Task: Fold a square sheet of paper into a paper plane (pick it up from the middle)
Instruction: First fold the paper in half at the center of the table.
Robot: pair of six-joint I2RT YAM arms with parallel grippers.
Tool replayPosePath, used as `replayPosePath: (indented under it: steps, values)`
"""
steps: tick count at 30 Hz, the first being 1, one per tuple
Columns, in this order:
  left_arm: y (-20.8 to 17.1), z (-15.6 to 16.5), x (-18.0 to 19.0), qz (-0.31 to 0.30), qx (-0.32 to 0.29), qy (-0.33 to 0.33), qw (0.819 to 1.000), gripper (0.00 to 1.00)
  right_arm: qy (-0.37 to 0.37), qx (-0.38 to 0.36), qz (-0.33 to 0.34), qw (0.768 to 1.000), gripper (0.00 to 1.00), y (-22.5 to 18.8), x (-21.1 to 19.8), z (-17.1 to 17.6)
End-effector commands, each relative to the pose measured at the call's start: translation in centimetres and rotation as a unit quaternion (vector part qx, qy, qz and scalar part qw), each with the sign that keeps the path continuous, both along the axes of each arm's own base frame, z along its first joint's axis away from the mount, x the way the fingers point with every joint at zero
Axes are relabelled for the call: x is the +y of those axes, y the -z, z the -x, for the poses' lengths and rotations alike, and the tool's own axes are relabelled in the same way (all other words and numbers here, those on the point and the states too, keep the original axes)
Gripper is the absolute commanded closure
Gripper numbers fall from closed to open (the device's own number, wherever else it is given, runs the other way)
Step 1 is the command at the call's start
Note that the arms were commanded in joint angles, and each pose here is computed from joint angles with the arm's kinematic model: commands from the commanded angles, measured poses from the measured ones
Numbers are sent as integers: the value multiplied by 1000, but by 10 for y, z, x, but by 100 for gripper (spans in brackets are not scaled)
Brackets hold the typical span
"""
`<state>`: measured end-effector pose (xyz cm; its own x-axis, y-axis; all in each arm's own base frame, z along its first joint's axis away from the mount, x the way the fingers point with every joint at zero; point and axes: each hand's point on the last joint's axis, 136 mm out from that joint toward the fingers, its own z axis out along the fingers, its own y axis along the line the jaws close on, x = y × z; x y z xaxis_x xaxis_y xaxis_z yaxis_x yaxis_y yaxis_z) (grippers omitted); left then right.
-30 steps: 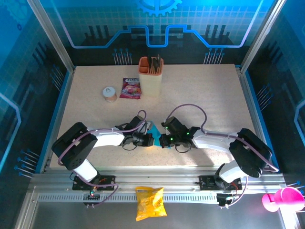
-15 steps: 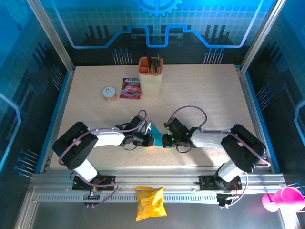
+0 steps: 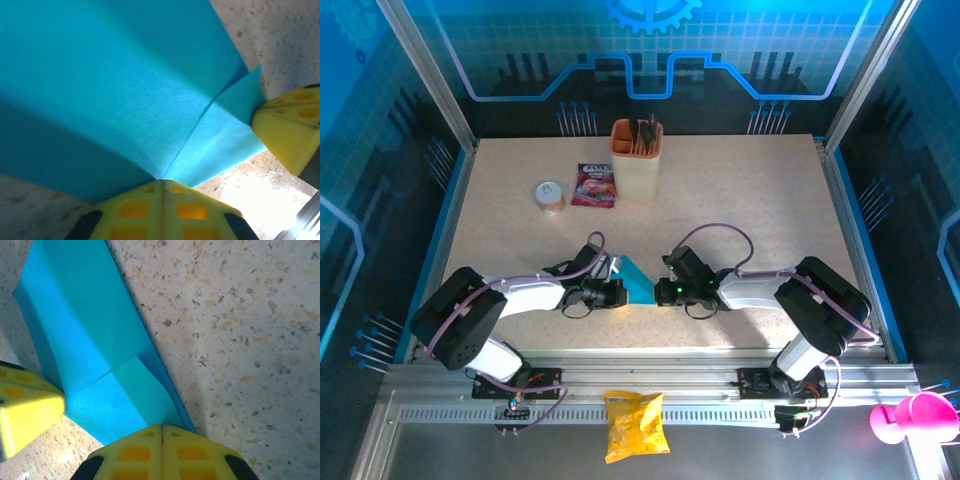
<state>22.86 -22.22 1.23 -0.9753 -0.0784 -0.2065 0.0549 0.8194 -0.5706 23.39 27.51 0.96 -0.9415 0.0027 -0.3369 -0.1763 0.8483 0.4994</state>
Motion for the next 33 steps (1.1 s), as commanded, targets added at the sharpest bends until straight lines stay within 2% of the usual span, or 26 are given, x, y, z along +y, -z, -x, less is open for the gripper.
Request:
replayPosePath:
  steps: [1,7,12,15,21,27,29,33]
  values:
    - [22,15,38,-50,49,-52,996,100,34,98,127,987,100,63,-61,43]
    - [13,9,59,-34,48,-121,991,100,44,106,118,986,100,65,-63,48]
    - [-18,6,40,45,42,-130,990,100,54,120,90,987,100,65,-58,54]
    - [-33,6,31,80,41,-137,987,94,61,130,61,988,100,61,-49,59]
    - [-51,6,22,102,35,-140,984,85,69,105,-16,992,100,27,-22,53]
    - [-54,14,17,100,39,-159,981,73,39,50,-21,998,100,-13,-6,32]
    - [-52,17,18,99,42,-175,979,68,25,36,-16,999,100,-19,-2,26]
    - [-45,22,22,93,53,-196,975,63,0,25,-26,999,100,-22,8,19]
